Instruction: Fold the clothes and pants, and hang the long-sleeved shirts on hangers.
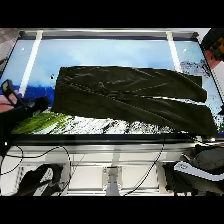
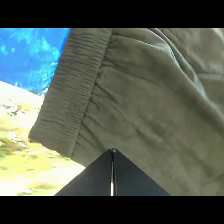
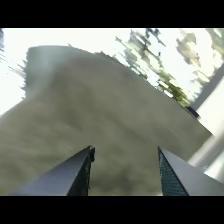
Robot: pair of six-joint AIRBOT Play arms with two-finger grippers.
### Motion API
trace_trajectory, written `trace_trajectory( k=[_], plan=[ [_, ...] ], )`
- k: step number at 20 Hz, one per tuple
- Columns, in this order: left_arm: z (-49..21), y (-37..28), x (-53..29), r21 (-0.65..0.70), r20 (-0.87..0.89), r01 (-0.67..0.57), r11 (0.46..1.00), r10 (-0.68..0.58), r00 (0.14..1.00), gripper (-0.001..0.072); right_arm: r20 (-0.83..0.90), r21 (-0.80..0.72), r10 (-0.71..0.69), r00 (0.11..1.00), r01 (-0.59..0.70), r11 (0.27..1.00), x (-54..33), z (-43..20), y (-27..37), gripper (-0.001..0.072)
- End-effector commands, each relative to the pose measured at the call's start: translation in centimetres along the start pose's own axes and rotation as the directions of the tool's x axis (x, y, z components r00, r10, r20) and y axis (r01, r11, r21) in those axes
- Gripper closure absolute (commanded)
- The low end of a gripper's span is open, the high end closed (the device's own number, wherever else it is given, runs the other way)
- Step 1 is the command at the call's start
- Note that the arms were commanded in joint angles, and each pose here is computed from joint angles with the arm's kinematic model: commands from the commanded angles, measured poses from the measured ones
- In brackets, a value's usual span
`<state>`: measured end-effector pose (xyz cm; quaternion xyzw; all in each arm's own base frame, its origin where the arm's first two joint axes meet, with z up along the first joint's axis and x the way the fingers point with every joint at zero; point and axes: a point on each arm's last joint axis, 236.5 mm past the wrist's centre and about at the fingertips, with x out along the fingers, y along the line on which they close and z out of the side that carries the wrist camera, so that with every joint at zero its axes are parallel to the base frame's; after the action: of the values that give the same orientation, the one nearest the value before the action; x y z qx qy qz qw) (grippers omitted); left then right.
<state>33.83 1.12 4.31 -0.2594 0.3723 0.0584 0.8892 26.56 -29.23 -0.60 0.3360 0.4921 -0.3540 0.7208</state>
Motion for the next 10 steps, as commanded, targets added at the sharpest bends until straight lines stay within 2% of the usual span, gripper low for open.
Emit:
trace_trajectory(
  k=[1, 6, 7, 8, 9, 10],
  plan=[
    [-1.6, 1.0, -0.6, -0.191, 0.054, 0.017, 0.982, -0.007, 0.999, 0.068, 0.078, 0.051, 0.152, 0.985, -0.156, 0.986, -2.6, 2.9, 3.9, 0.0265],
    [-1.7, 1.4, -0.4, -0.193, 0.07, 0.013, 0.981, 0.001, 0.998, 0.0659, 0.054, -0.051, 0.213, 0.976, -0.21, 0.976, -3.1, 2.3, 6.5, 0.0265],
    [-1.6, 1.6, -0.1, -0.196, 0.075, 0.011, 0.981, 0.004, 0.997, 0.0497, 0.054, -0.066, 0.217, 0.975, -0.214, 0.975, -3.1, 2.2, 6.9, 0.0266],
    [-1.8, 1.8, 0.3, -0.202, 0.059, 0.002, 0.979, 0.01, 0.998, 0.0189, 0.058, -0.078, 0.222, 0.973, -0.217, 0.973, -3.1, 2.3, 7.4, 0.0266],
    [-2.4, 2.1, 0.9, -0.259, 0.034, -0.011, 0.966, 0.02, 0.999, 0.0059, 0.062, -0.091, 0.226, 0.972, -0.22, 0.971, -3.1, 2.3, 7.9, 0.0266],
    [-2.8, 2.4, 1.5, -0.335, 0.012, -0.024, 0.942, 0.029, 0.999, 0.0061, 0.064, -0.103, 0.23, 0.971, -0.223, 0.969, -3.1, 2.2, 8.3, 0.0266]
  ],
)
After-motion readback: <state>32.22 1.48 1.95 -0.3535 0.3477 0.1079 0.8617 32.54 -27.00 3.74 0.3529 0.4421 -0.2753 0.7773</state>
